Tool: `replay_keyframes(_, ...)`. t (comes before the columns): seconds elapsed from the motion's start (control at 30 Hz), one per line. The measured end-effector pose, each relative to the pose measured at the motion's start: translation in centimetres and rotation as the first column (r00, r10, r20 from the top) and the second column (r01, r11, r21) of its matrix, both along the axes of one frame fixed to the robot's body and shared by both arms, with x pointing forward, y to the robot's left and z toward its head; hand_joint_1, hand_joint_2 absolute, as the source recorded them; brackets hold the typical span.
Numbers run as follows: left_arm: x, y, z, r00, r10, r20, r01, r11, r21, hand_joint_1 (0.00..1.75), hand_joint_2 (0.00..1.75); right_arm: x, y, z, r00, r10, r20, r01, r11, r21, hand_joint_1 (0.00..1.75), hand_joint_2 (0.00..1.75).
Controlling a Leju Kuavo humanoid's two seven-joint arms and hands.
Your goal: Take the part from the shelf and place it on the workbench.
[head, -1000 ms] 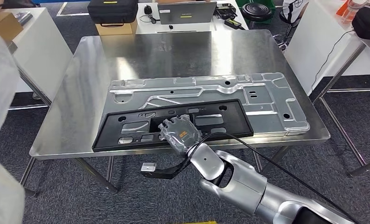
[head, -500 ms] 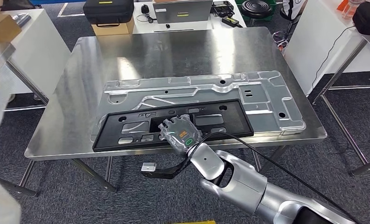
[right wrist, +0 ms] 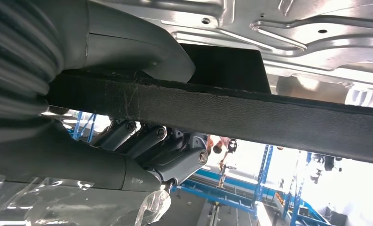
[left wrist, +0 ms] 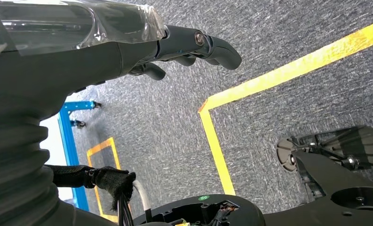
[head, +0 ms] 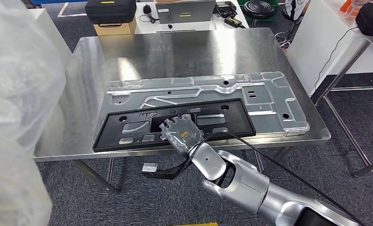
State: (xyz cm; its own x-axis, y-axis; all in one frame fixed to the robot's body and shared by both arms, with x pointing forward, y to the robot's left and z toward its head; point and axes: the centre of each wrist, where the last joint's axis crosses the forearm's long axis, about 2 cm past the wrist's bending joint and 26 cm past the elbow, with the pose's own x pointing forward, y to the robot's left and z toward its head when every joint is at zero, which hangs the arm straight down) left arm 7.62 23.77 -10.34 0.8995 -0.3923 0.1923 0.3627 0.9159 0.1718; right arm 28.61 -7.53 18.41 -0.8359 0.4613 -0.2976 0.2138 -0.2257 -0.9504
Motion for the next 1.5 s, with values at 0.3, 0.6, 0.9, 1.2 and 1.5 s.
replay_keyframes(0.3, 0.12, -0.03, 0.03, 1.000, -0.008, 0.004, 0.008, 1.000, 0.002, 0.00, 1.75, 0.07, 0.22, 0.28, 1.000, 0.002, 0.004, -0.002, 1.000, 0.004, 1.75, 1.75)
replay_keyframes(0.6, 0.20, 0.36, 0.00, 1.000, -0.013, 0.010, 0.013, 1.000, 0.011, 0.00, 1.75, 0.06, 0.15, 0.12, 1.000, 0.001, 0.000, -0.001, 1.000, -0.001, 1.75, 1.75)
replay_keyframes(0.9, 0.24, 0.56, -0.01, 1.000, -0.013, 0.012, 0.013, 1.000, 0.014, 0.00, 1.75, 0.07, 0.28, 0.23, 1.000, 0.003, 0.003, -0.003, 1.000, 0.000, 1.75, 1.75)
replay_keyframes(1.2, 0.12, 0.30, -0.01, 1.000, -0.015, 0.009, 0.015, 1.000, 0.008, 0.00, 1.75, 0.03, 0.33, 0.24, 1.000, 0.004, 0.002, -0.004, 1.000, 0.000, 1.75, 1.75)
replay_keyframes(1.5, -0.08, -0.03, -0.01, 1.000, -0.013, 0.006, 0.013, 1.000, 0.001, 0.00, 1.75, -0.06, 0.24, 0.04, 1.000, 0.003, -0.004, -0.003, 1.000, -0.003, 1.75, 1.75)
